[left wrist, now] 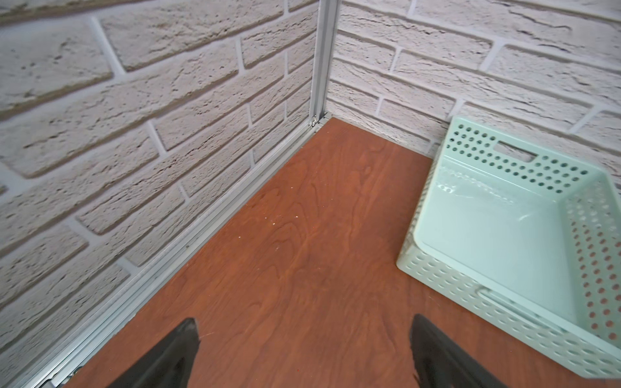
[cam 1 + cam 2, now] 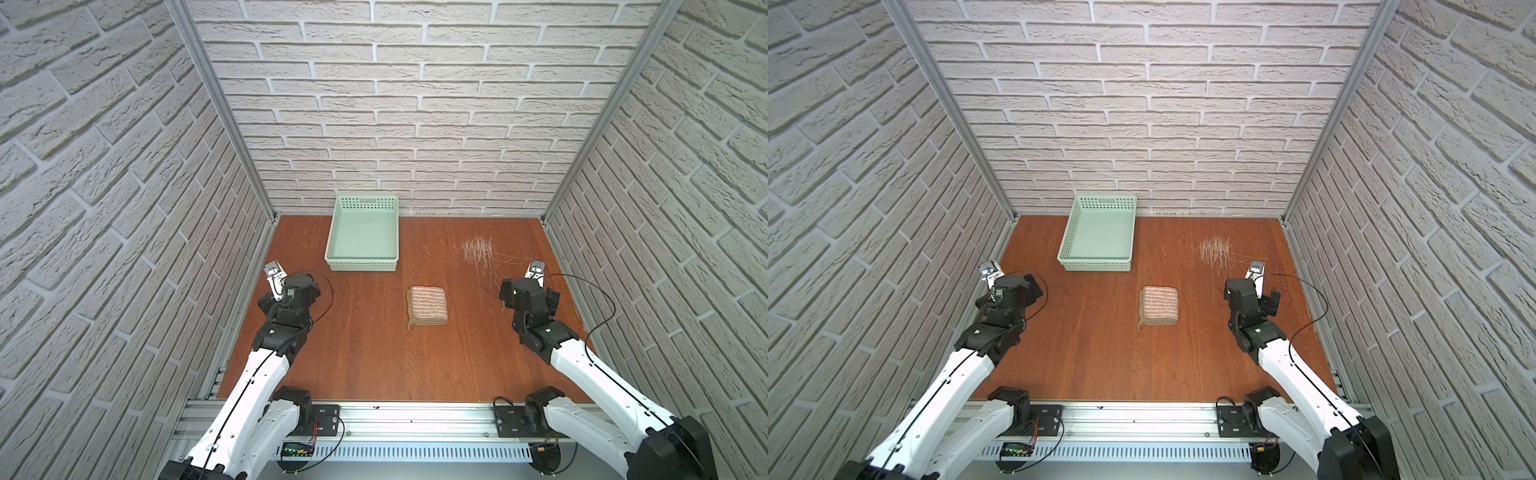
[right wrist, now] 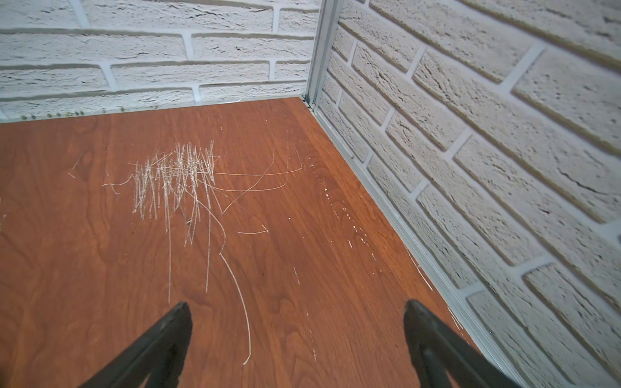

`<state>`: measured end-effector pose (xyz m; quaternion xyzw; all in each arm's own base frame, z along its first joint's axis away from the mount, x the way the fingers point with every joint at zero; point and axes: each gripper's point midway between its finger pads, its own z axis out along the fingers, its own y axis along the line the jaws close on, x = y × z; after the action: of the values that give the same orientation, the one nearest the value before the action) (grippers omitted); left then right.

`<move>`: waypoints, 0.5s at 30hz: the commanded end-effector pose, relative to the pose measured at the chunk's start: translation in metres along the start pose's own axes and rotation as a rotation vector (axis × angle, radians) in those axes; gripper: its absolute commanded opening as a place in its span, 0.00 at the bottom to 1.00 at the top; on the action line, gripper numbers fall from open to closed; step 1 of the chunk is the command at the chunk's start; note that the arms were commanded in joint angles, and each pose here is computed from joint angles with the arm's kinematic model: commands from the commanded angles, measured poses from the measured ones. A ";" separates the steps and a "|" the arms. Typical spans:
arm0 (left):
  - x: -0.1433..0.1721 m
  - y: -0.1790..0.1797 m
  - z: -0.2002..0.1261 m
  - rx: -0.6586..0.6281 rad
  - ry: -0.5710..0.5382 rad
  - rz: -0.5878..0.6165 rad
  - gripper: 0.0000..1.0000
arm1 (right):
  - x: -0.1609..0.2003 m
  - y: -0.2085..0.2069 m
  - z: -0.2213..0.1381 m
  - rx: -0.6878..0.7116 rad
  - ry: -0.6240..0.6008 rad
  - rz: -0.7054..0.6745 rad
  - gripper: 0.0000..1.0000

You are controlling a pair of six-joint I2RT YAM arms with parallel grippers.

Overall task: Fold the square dishcloth
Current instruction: Reset both arms

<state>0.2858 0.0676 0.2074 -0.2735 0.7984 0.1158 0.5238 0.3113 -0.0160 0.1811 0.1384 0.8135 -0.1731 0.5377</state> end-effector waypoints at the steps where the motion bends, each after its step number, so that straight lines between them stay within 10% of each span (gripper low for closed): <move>1: -0.015 -0.018 0.009 0.174 -0.036 -0.025 0.98 | -0.021 0.000 0.008 -0.020 -0.106 0.035 1.00; 15: -0.010 -0.049 0.052 0.367 -0.067 0.125 0.98 | 0.006 -0.002 0.073 -0.099 -0.074 0.131 1.00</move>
<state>0.3421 0.0608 0.1780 -0.1669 0.8269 0.0186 0.5367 0.3536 -0.0543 0.1367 0.1648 0.8127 -0.1344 0.5425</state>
